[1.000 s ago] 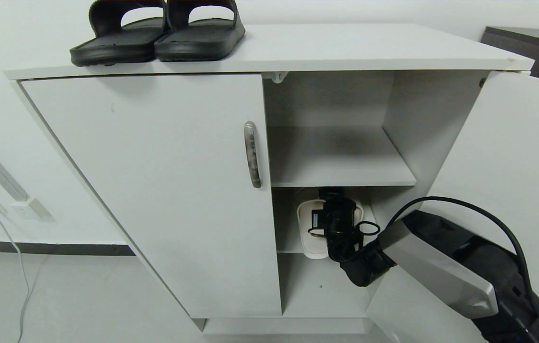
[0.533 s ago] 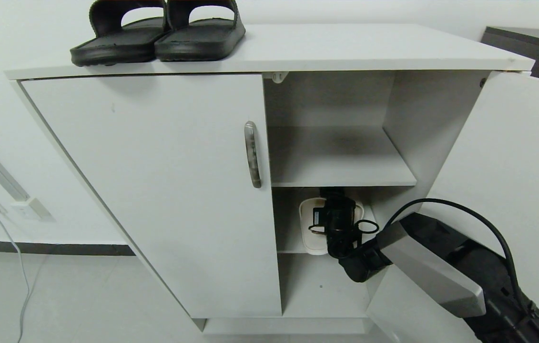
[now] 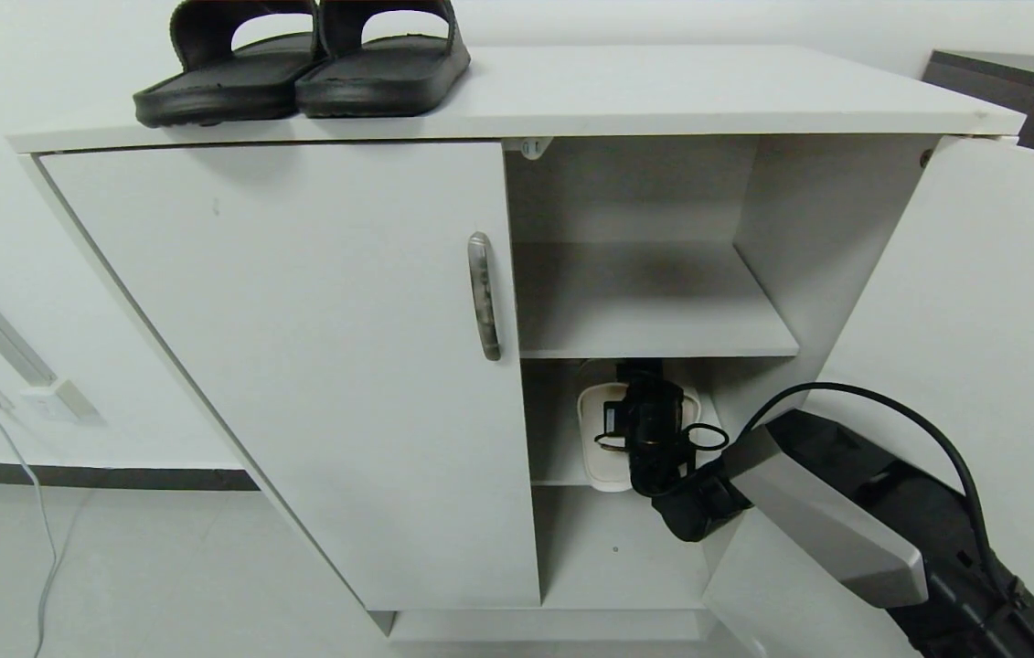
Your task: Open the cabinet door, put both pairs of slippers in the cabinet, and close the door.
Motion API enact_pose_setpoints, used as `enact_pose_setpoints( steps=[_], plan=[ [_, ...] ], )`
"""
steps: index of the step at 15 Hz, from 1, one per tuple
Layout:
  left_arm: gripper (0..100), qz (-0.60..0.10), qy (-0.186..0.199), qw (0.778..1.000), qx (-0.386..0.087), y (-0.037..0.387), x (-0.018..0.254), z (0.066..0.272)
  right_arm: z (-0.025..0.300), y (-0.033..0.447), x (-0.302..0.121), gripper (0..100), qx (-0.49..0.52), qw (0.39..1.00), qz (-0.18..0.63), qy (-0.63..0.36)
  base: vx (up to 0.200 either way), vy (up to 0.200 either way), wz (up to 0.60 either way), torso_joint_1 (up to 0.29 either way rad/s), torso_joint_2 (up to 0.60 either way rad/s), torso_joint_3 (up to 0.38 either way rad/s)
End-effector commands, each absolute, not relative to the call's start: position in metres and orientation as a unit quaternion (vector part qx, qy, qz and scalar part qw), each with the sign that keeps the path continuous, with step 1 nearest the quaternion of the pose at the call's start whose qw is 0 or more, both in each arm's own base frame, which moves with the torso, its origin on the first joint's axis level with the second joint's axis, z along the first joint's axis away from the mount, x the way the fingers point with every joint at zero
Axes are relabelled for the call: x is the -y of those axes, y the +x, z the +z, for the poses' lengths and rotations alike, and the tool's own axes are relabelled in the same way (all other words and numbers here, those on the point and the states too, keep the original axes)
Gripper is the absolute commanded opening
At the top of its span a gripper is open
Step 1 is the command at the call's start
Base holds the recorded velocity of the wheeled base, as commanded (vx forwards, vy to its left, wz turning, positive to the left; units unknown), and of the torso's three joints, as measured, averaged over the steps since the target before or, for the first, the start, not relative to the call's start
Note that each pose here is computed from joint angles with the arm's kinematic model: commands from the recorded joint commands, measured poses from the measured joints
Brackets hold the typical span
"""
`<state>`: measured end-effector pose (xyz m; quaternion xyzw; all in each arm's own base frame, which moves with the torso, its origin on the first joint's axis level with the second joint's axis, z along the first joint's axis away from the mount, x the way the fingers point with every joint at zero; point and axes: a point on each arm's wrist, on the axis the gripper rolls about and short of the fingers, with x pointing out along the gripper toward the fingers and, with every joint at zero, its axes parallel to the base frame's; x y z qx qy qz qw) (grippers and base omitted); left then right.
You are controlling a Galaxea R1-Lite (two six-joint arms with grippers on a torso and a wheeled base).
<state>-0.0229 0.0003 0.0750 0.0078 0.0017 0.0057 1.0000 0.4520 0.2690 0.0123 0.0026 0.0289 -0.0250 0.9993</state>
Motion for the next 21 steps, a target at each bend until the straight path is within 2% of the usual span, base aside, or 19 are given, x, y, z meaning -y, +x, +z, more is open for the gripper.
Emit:
enact_pose_setpoints(
  steps=[1,3,4,10,16,21],
  plan=[
    [0,0.006,0.008,1.0,-0.002,-0.023,0.0,0.075,0.011,0.452,-0.269,0,-0.029,0.999,-0.025,0.004,0.0,0.0,0.0,0.0,0.0,0.0],
    [0,0.006,0.008,1.0,-0.002,-0.023,0.0,0.075,0.01,0.452,-0.269,0,-0.031,0.999,-0.025,0.003,0.0,0.0,0.0,0.0,0.0,0.0],
    [0,0.006,0.008,1.0,-0.002,-0.023,0.0,0.075,0.01,0.451,-0.269,100,-0.032,0.999,-0.025,0.002,0.0,0.0,0.0,0.0,0.0,0.0],
    [0,0.006,0.006,1.0,-0.002,-0.023,0.0,0.075,0.021,0.433,-0.265,100,-0.024,0.999,-0.032,0.004,0.0,0.0,0.0,0.0,0.0,0.0],
    [0,0.003,0.005,1.0,-0.002,-0.023,0.0,0.075,0.056,0.356,-0.257,100,-0.041,0.999,0.008,-0.008,0.0,0.0,0.0,0.0,0.0,0.0],
    [0,0.003,0.006,1.0,-0.002,-0.023,0.0,0.075,0.058,0.3,-0.242,100,-0.064,0.997,0.025,-0.019,0.0,0.0,0.0,0.0,0.0,0.0]
  ],
)
